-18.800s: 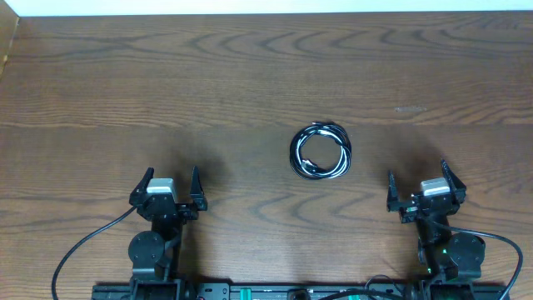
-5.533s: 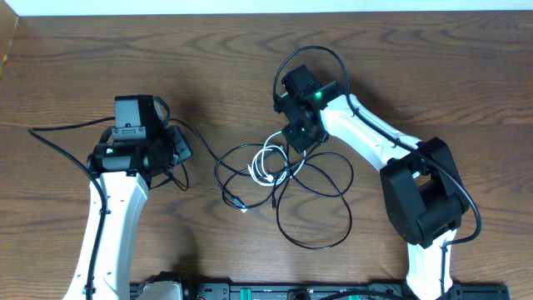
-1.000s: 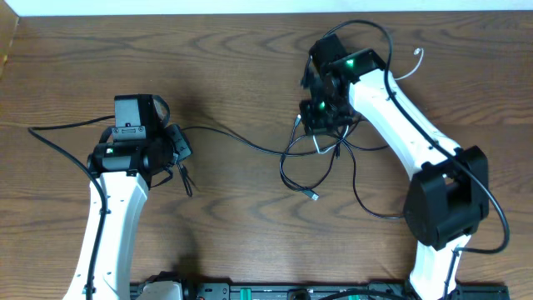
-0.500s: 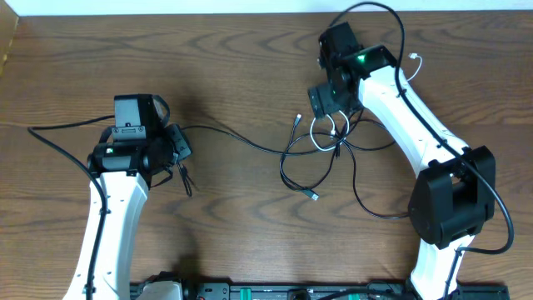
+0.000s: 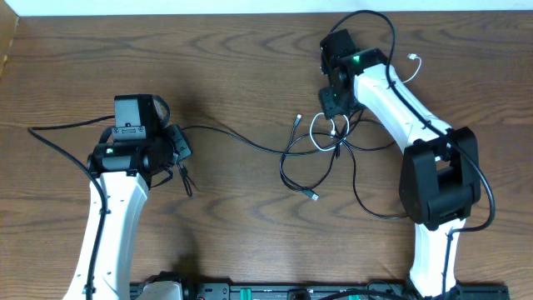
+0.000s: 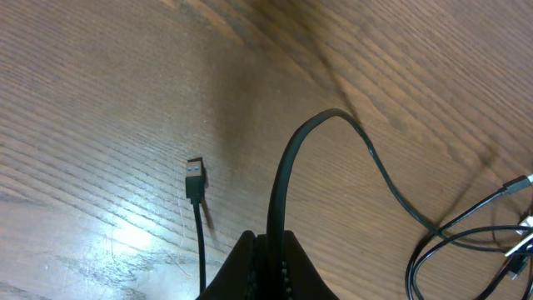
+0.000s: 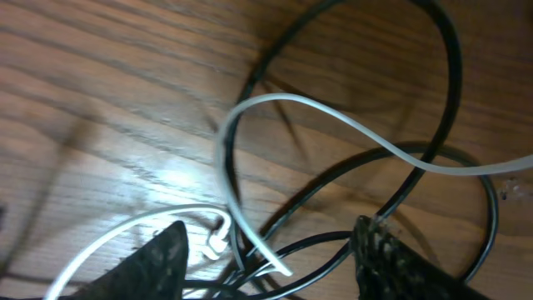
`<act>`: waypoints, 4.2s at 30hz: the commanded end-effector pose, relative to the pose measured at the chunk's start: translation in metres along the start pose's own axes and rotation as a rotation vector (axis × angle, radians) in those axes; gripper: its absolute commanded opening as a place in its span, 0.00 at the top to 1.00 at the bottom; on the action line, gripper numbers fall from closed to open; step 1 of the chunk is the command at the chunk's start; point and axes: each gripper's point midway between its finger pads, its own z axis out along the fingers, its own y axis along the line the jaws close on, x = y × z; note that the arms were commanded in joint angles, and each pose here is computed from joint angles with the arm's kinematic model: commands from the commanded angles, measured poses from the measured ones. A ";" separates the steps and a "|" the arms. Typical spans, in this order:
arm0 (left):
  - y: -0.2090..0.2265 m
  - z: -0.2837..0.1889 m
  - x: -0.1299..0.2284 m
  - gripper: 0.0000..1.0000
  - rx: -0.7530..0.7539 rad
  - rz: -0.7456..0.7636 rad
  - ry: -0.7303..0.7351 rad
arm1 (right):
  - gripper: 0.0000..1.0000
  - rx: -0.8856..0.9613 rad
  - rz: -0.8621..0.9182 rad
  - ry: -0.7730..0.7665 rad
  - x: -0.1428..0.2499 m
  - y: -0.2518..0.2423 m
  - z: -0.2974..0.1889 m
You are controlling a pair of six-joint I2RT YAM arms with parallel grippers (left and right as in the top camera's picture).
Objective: Untangle cables
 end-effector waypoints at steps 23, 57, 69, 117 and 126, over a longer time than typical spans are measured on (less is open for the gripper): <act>-0.004 -0.002 -0.003 0.93 0.012 0.016 -0.003 | 0.99 -0.117 0.172 -0.167 -0.027 -0.028 -0.096; -0.004 -0.002 -0.003 0.93 0.012 0.016 -0.003 | 0.99 0.510 0.980 -0.429 0.106 -0.378 -0.252; -0.004 -0.002 -0.003 0.93 0.012 0.016 -0.003 | 0.99 0.541 1.184 -0.349 0.144 -0.412 -0.224; -0.003 -0.002 -0.001 0.93 0.010 0.016 0.003 | 0.10 -0.118 0.920 -0.430 0.081 -0.370 -0.164; -0.003 -0.002 -0.001 0.92 0.010 0.016 0.002 | 0.01 -0.368 0.217 -0.263 0.031 -0.177 -0.152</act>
